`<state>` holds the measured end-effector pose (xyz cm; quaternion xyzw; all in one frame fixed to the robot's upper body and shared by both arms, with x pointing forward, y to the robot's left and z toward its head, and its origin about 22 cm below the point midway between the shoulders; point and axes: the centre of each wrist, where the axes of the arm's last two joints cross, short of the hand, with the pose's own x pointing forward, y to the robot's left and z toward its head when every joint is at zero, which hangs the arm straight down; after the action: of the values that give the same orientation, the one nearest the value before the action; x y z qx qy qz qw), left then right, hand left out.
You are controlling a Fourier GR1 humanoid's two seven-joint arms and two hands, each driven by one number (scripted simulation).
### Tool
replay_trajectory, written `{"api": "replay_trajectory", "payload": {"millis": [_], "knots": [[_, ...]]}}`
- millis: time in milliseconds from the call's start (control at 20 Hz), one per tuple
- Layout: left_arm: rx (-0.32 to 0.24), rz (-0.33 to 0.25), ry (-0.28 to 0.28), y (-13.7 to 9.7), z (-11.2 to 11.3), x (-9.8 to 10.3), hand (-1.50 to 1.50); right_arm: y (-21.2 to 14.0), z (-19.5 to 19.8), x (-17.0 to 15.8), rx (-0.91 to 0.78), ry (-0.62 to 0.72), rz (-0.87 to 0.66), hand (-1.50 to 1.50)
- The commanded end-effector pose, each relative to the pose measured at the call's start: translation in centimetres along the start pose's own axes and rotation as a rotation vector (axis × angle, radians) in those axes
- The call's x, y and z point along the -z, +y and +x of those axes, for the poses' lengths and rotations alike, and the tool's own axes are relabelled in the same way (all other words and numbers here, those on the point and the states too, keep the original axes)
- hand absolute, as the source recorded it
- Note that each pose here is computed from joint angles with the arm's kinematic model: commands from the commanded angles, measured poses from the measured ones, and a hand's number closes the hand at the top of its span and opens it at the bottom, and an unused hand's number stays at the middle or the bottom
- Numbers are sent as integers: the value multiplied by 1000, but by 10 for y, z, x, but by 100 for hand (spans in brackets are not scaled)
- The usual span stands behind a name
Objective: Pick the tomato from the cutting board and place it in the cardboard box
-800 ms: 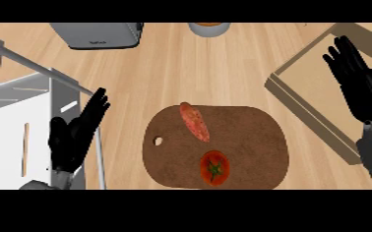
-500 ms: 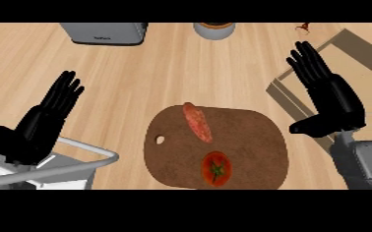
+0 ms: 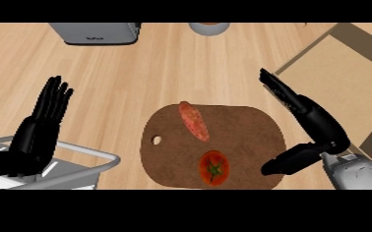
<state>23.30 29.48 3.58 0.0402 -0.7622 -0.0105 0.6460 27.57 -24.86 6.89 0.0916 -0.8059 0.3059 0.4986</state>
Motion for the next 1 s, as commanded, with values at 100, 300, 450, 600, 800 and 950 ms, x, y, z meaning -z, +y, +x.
{"api": "replay_trajectory", "payload": {"millis": [100,300,450,600,800,950], "knots": [[396,161,206,65,-22,-14,0,21,-6,-9,-55,-167,107,-150],[402,163,224,63,-26,-28,0,-9,3,-14,-332,-136,195,-150],[399,170,210,61,-21,-21,0,-17,6,-13,-474,-77,297,-150],[405,157,210,54,-27,-24,0,-13,8,-14,-552,-25,413,-150],[417,148,219,61,-28,-27,0,-7,16,-6,-675,39,506,-150],[421,148,204,64,-23,-19,0,0,15,0,-727,79,556,-150]]}}
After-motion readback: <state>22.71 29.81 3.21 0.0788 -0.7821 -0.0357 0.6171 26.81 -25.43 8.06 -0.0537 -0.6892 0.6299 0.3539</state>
